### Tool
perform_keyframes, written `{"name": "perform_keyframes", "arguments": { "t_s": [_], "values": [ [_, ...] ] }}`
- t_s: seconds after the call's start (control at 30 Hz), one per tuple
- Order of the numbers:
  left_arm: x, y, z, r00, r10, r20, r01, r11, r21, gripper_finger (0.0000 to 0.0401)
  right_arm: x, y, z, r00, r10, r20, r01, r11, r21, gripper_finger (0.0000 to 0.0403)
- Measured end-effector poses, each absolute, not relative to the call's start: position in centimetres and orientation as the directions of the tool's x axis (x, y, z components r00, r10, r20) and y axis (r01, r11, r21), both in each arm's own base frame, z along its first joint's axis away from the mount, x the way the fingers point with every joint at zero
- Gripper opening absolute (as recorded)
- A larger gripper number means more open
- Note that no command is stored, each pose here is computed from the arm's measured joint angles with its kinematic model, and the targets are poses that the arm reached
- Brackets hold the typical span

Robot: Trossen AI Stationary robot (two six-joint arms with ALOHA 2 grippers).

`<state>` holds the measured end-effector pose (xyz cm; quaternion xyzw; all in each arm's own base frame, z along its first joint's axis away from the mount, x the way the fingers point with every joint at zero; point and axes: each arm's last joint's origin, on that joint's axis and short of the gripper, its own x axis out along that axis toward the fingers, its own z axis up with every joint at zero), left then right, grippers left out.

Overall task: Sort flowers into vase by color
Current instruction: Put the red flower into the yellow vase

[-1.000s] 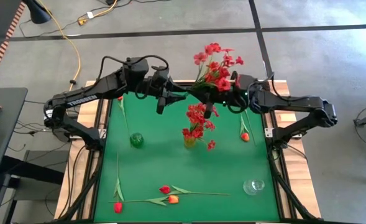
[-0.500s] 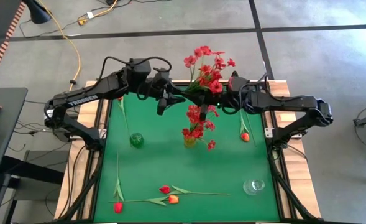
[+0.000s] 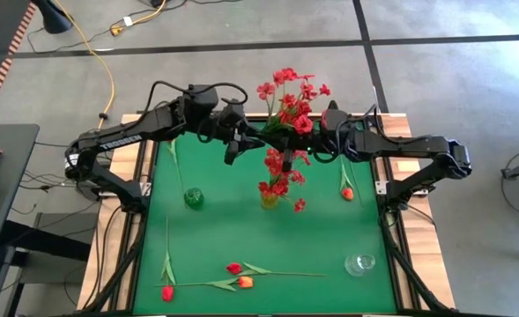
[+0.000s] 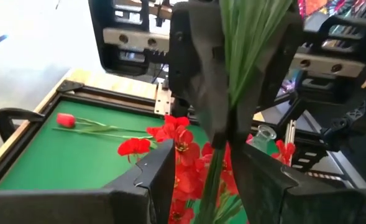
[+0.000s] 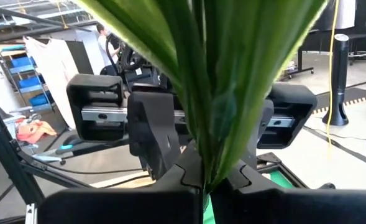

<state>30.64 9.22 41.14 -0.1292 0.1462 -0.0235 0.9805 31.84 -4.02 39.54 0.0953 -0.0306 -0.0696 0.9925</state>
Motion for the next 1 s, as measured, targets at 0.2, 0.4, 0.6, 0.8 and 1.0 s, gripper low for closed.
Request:
{"name": "perform_keyframes", "arguments": {
  "t_s": [0.2,0.4,0.6,0.8,1.0],
  "values": [
    [30.62,9.19,41.11,0.955,-0.090,-0.283,0.015,0.967,-0.256,0.0139,31.81,-4.02,39.40,0.989,-0.144,0.030,0.136,0.972,0.193,0.0035],
    [30.61,9.18,41.08,0.954,-0.093,-0.286,0.017,0.966,-0.258,0.0087,31.80,-4.02,39.30,0.989,-0.144,0.019,0.138,0.971,0.193,0.0035],
    [30.61,9.18,41.09,0.954,-0.094,-0.285,0.018,0.966,-0.256,0.0009,31.80,-4.03,39.29,0.989,-0.145,0.018,0.139,0.971,0.193,0.0037],
    [30.62,9.20,41.10,0.955,-0.087,-0.285,0.013,0.968,-0.251,0.0002,31.80,-4.04,39.26,0.989,-0.146,0.015,0.141,0.971,0.192,0.0051],
    [30.68,9.26,41.29,0.961,-0.070,-0.267,0.004,0.971,-0.241,0.0000,31.54,-4.06,39.45,0.989,-0.149,0.016,0.144,0.973,0.182,0.0099]
  ]
}}
